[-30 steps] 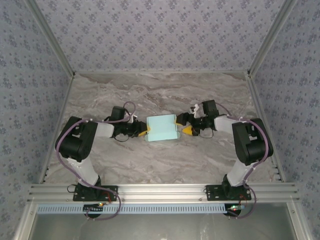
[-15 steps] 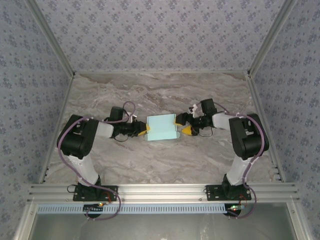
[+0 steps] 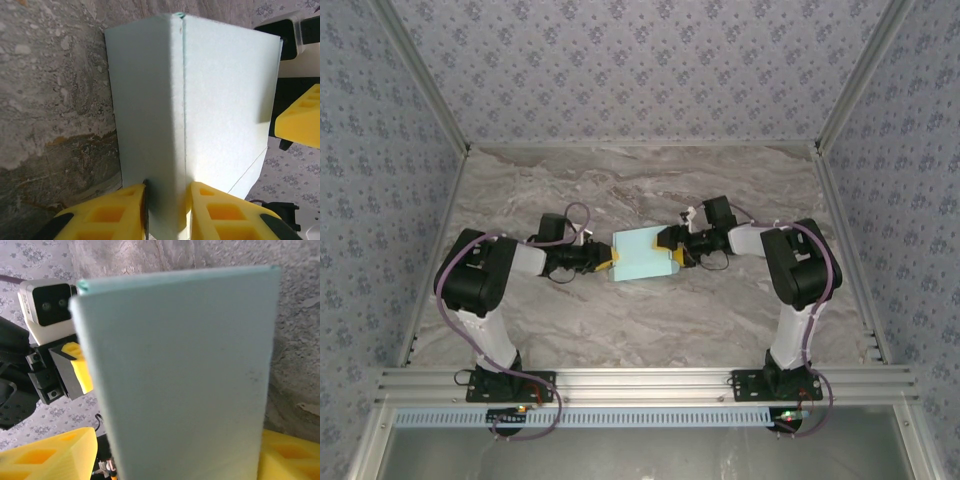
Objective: Fold the paper box
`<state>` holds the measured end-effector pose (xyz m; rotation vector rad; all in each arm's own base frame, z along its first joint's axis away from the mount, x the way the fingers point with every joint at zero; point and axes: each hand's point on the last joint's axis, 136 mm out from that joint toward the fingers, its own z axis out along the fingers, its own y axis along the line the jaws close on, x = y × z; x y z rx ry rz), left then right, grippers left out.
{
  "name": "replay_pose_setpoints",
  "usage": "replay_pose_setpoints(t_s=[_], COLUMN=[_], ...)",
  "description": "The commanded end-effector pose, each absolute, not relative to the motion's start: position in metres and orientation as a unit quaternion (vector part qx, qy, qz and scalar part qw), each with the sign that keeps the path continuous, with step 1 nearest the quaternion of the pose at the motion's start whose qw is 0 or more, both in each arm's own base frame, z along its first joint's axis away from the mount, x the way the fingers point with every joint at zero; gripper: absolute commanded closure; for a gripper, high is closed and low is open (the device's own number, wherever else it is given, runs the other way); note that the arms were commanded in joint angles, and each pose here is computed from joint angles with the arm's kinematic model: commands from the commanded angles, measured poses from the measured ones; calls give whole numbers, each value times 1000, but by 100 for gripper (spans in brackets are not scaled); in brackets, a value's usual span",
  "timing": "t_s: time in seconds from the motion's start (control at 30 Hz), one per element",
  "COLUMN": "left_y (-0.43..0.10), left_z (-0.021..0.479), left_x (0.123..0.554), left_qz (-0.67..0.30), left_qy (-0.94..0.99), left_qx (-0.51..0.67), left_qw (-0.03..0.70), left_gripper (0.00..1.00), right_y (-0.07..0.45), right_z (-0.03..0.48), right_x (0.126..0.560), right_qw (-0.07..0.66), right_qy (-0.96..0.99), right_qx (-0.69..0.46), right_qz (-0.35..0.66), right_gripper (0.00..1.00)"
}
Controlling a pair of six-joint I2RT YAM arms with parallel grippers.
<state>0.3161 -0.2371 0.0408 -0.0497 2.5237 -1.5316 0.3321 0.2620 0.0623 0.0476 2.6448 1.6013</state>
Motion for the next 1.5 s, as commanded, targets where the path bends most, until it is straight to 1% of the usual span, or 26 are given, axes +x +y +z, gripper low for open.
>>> replay_pose_setpoints(t_s=[0.0,0.1,0.17,0.23,0.33,0.4,0.5,0.6,0.63,0.67,0.73,0.77,0.8,0.83,0.87,0.9,0.97,1.03,1.1,1.2,1.23,1.33,1.47], left_y=[-211,-211,-211,-212,-212,-211,-208,-200,-196,-192,-194,-200,-206,-221,-235,-238,-245,-253,-261,-274,-276,-276,-281], left_z=[-13,-4,3,12,30,45,68,92,104,115,151,167,178,185,186,186,191,193,185,151,141,134,119], left_x=[297,301,303,306,311,315,320,326,329,331,328,321,314,302,294,296,295,279,268,266,267,274,277], left_qz=[-431,-433,-438,-444,-453,-455,-450,-427,-419,-411,-398,-371,-335,-298,-262,-229,-216,-215,-201,-140,-120,-87,-74], left_qy=[896,895,892,887,880,876,872,867,859,847,793,765,745,723,708,707,678,619,583,585,584,574,573], left_qx=[-86,-82,-81,-81,-76,-69,-52,-14,0,11,74,118,158,224,286,300,324,370,421,512,534,557,596], left_qw=[57,72,83,95,122,144,184,256,294,337,455,513,555,582,591,598,624,659,666,613,599,593,557], left_gripper=[73,66,64,57,50,46,40,37,37,36,33,28,25,23,22,5,3,1,1,1,4,5,7], right_y=[270,270,270,269,269,269,271,270,270,269,268,267,267,266,266,265,261,258,254,250,249,246,242], right_z=[72,73,73,77,85,89,94,97,99,99,102,104,105,108,109,109,106,100,95,90,89,89,90], right_x=[338,338,338,338,339,341,339,333,331,327,323,321,319,318,317,317,315,312,309,306,306,307,311], right_qw=[28,35,42,62,75,73,46,5,-8,-22,-45,-56,-65,-72,-78,-84,-97,-115,-129,-141,-144,-146,-145], right_qy=[844,847,853,858,858,859,855,853,854,853,850,847,845,841,839,838,833,829,825,818,817,812,809], right_qx=[2,-2,-10,-22,-28,-21,15,62,78,94,126,139,152,165,177,190,222,249,268,289,294,304,309], right_qz=[536,530,519,509,506,507,517,517,514,512,510,509,509,509,509,505,498,488,481,476,475,476,478], right_gripper=[32,32,36,41,47,48,51,51,52,52,53,53,53,53,54,54,56,56,56,56,56,56,56])
